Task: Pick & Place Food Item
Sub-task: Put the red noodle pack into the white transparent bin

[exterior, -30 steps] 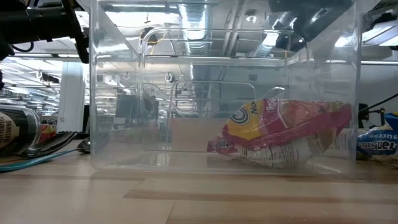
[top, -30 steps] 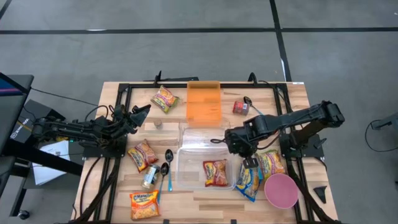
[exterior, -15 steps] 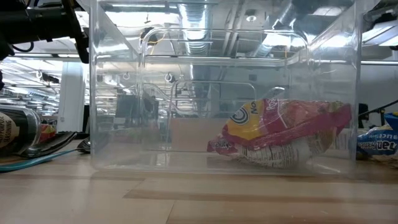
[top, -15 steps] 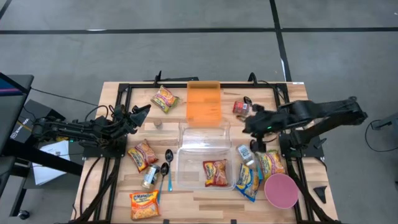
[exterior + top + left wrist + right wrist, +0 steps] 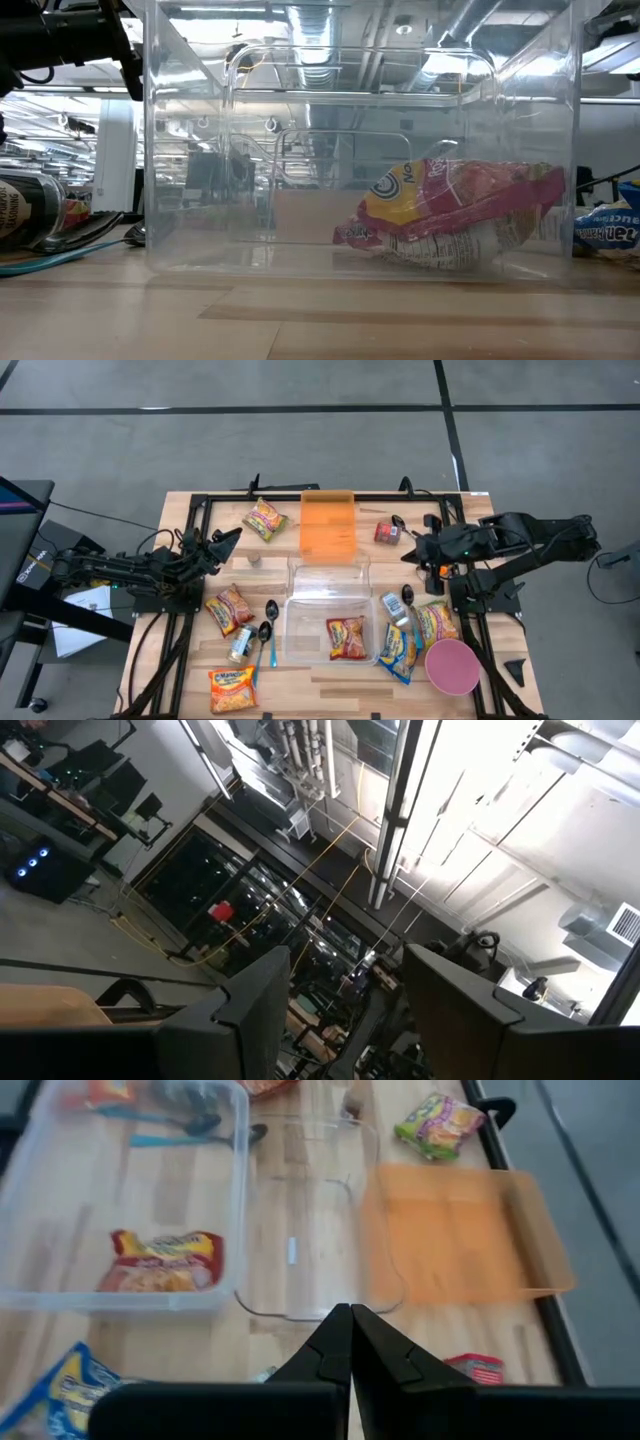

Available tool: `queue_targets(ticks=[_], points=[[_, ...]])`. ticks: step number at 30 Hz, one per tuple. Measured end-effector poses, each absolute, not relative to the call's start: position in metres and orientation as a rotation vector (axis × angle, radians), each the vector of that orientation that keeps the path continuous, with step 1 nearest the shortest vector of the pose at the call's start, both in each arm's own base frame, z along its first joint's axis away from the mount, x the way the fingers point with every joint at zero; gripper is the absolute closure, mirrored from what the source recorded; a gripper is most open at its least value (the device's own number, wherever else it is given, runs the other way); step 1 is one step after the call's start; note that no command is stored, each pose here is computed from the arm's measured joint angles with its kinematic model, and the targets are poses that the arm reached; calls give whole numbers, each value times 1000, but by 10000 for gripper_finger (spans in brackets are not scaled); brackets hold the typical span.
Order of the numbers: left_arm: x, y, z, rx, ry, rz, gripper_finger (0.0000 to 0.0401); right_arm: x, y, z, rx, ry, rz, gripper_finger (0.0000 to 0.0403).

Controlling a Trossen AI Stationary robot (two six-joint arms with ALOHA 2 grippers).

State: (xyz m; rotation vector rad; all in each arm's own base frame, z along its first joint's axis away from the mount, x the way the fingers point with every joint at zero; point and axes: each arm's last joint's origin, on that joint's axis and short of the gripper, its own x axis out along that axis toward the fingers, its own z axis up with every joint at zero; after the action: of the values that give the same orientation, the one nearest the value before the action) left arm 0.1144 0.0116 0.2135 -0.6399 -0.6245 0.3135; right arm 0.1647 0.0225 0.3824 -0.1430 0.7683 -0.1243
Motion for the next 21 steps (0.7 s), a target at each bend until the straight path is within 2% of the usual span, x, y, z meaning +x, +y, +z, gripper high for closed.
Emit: queue_targets(ticks=[6,10,13,17,21], points=[[115,12,225,-637,-659,306,211,168,23,380,-149,782,-124,403],[119,12,266,-529,-707,329,211,168,23,381,-143,778,-124,403],[129,12,303,-381,-648,404,211,168,23,381,-143,779,-124,403],[146,14,342,-188,-341,578,211,168,23,381,-150,780,-122,403],[160,14,359,-85,87,619,211,168,23,381,-143,777,-124,403]])
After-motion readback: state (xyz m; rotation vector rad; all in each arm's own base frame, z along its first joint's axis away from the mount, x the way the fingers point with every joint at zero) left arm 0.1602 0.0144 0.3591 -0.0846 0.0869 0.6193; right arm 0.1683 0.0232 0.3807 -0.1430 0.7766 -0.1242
